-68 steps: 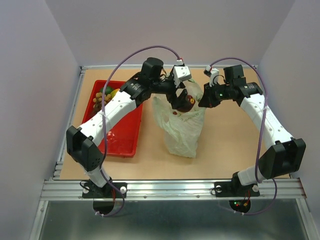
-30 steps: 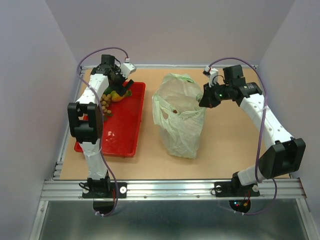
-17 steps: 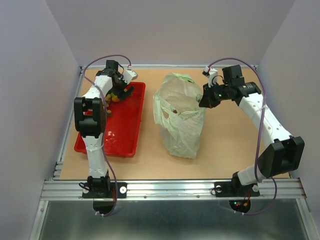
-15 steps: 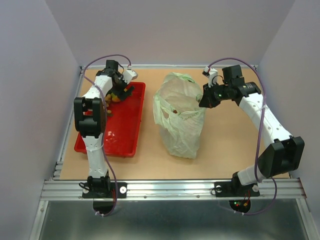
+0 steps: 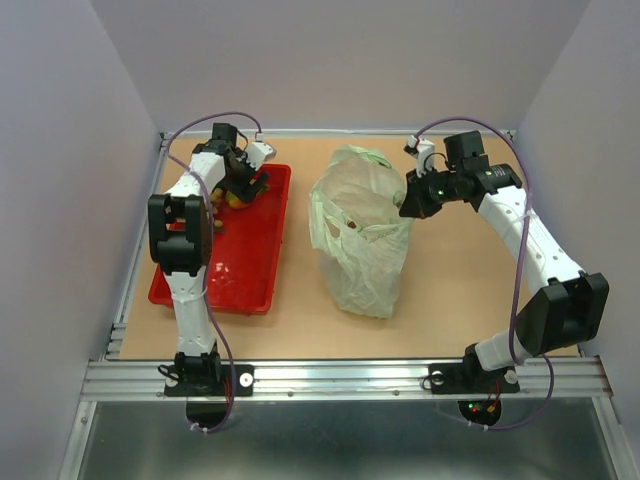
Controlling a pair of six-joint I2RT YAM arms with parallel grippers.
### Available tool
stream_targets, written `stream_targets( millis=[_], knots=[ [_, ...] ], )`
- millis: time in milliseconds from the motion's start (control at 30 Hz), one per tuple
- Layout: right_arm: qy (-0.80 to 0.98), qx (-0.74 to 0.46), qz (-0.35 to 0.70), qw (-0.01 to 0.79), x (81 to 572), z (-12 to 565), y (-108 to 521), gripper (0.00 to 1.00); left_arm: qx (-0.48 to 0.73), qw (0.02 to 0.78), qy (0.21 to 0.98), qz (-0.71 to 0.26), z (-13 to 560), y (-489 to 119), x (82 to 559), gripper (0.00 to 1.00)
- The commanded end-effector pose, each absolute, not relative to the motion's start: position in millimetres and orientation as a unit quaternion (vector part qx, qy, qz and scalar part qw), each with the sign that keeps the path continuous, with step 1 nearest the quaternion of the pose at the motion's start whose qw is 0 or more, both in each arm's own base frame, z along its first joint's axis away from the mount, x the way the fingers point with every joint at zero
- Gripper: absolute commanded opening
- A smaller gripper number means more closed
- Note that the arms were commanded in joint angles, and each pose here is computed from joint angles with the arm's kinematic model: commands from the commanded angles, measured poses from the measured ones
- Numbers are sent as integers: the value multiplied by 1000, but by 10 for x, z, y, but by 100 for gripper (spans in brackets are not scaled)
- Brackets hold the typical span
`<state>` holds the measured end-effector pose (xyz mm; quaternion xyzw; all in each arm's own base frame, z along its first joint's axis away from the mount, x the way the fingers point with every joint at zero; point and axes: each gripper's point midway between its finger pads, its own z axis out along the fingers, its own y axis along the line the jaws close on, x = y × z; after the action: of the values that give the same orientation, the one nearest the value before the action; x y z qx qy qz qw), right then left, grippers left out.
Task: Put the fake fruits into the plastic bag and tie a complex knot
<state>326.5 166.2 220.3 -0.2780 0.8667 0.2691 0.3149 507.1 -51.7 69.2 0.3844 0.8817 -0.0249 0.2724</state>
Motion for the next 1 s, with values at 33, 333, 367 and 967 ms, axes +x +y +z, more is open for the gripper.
stream_targets(
  millis=[33, 333, 367, 967],
  knots=[
    [857, -296, 261, 333, 3296, 2359, 1669, 0, 372, 242, 895, -45, 490, -554, 4915, 83],
    [856, -302, 259, 329, 3273, 2347, 1664, 1, 383, 350, 846, -120, 1574, -933, 4852, 46],
    [856, -303, 259, 329, 3268, 2347, 1664, 0, 387, 376, 830, -139, 1816, -1022, 4806, 41],
    [852, -305, 269, 328, 3224, 2361, 1688, 1, 429, 620, 568, -329, 3446, -2975, 3726, 18]
  ],
)
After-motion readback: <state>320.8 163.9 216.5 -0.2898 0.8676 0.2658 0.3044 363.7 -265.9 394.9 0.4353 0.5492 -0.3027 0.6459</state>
